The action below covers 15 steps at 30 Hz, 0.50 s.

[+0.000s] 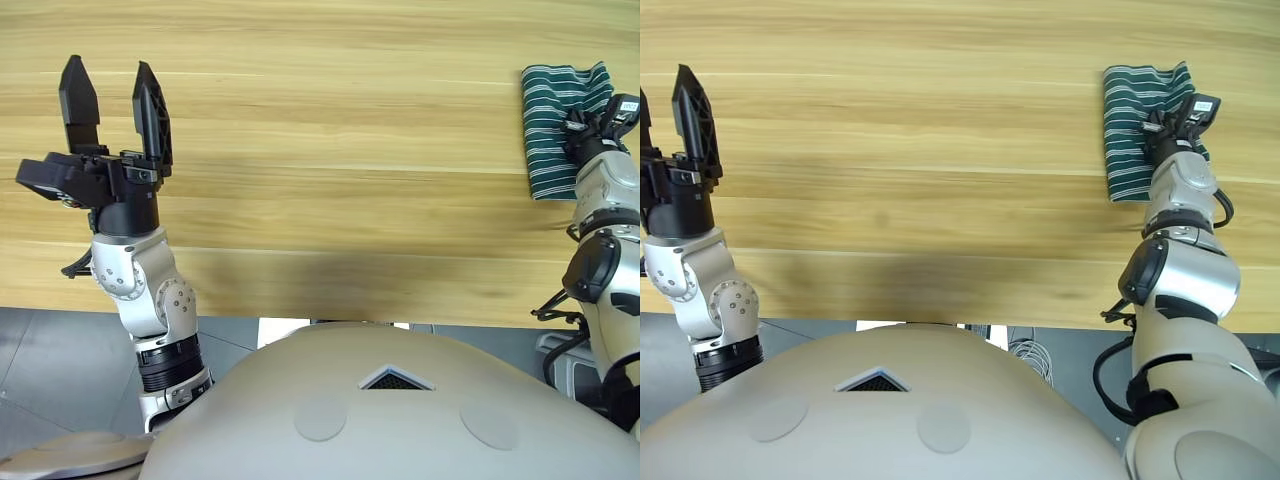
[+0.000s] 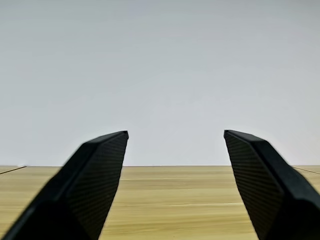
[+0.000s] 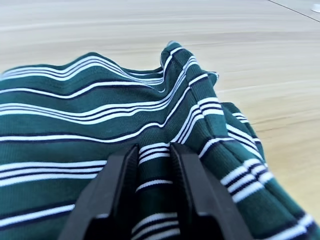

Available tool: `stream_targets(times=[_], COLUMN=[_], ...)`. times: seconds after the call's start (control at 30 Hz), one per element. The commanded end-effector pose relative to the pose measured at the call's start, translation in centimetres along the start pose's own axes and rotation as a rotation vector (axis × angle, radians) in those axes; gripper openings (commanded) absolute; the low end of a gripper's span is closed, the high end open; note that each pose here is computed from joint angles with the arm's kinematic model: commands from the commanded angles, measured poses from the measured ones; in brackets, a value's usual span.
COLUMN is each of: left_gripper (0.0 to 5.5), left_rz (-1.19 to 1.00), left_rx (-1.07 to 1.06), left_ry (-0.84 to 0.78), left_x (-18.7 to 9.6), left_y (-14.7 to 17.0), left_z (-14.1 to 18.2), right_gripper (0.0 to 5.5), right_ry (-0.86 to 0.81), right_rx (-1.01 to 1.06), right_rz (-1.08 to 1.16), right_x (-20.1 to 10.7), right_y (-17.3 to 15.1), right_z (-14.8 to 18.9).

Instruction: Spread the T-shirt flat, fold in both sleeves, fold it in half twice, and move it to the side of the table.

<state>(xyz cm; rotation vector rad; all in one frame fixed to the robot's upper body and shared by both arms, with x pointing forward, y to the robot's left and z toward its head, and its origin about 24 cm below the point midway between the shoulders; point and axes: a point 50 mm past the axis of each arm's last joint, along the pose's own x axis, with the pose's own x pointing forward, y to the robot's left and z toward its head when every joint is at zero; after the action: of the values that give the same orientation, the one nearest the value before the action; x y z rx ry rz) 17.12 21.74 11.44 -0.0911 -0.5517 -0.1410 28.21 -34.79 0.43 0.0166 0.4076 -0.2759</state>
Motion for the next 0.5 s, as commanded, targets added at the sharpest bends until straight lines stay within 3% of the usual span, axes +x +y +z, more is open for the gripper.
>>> stream_targets(times=[0.03,0.5], left_gripper=[3.44,3.44], left_rz=[-0.004,0.015], left_rx=[0.006,0.013], left_ry=[-0.003,-0.004], left_x=[0.0,0.0], left_y=[0.1,0.5], left_z=[0.1,-0.2], right_gripper=[1.17,1.17], right_ry=[-0.007,-0.758], right_rx=[0.023,0.141], right_rz=[0.034,0.150], right_x=[-0.1,-1.6], right_y=[0.6,-0.3], right_z=[-0.7,10.4])
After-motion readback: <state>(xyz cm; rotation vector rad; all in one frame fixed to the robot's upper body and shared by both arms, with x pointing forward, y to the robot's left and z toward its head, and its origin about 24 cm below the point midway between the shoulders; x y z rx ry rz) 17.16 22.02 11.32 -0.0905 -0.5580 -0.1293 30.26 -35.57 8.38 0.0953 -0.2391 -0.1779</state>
